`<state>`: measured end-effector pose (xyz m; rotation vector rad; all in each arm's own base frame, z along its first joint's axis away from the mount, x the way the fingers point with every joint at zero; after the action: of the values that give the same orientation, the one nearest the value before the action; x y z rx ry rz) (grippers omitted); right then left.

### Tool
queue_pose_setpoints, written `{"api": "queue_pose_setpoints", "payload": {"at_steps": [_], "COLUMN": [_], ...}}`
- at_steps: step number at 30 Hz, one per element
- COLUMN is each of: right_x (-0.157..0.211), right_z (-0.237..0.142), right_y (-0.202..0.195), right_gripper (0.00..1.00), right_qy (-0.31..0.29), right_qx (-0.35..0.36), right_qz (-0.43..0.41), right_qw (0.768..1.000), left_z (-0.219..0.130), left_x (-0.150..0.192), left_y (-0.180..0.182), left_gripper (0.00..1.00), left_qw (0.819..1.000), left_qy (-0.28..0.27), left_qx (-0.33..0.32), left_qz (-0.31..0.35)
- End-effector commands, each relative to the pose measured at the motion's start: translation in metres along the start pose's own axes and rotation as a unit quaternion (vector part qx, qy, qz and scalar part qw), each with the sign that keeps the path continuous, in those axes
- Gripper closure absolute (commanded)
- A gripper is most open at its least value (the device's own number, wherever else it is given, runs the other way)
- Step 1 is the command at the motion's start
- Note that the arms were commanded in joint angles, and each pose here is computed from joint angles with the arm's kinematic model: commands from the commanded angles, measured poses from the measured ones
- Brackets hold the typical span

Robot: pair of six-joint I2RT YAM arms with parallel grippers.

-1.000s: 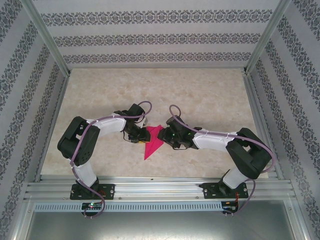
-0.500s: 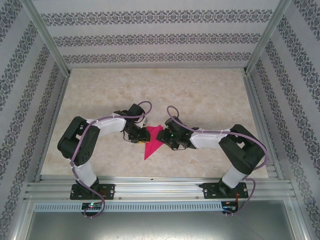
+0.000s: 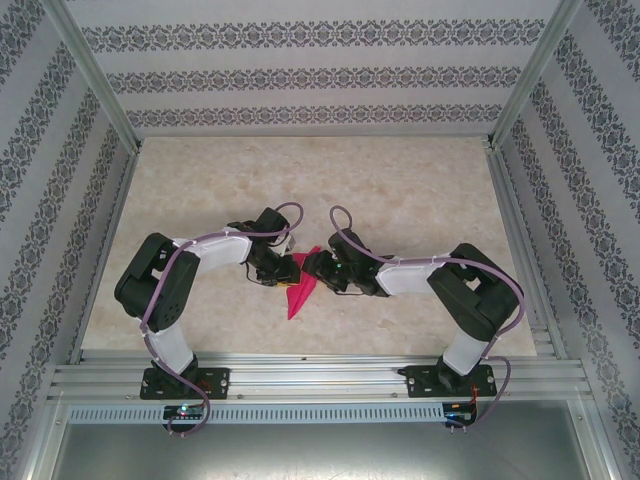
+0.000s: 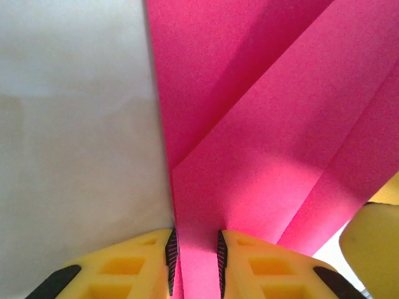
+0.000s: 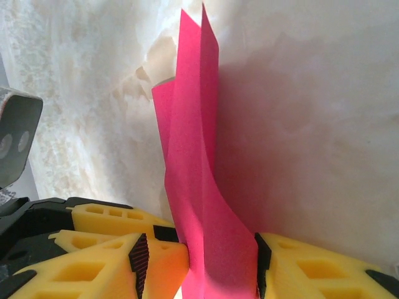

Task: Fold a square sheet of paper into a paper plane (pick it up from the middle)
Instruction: Turn over the paper at the center of the table.

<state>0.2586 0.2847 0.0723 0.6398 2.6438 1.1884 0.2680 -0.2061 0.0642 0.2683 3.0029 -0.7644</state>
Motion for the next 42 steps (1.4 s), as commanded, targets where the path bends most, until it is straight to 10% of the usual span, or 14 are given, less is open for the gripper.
{"api": "queue_pose_setpoints", "payload": {"at_steps": [1, 42], "right_x": [-0.007, 0.001], "right_z": [0.002, 0.016], "right_y": [0.013, 0.01], "right_gripper": [0.49, 0.59], "right_qy": [0.001, 0.002], "right_qx": [-0.026, -0.084], "right_qz": [-0.023, -0.024], "right_qw": [0.999, 0.996], "left_z": [0.004, -0.016], "left_x": [0.009, 0.011], "left_y": [-0.001, 0.003], "left_gripper": [0.73, 0.78], "left_qw": [1.0, 0.999], "left_qy": [0.015, -0.046], "left_qx": [0.01, -0.016], "left_qz": [0.008, -0.018]}}
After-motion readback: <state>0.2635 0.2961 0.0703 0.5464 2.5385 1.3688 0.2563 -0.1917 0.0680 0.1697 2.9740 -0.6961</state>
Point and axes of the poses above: each hand's point on the last joint's axis, 136 mm out from that joint toward the fingers, its own z axis out along the fingers, its own y axis along the line the jaws close on, x = y × z, the point moved 5 cm from there along -z, back along the fingers, and after that the axes turned 8 degrees about z, right-handed, at the moved point
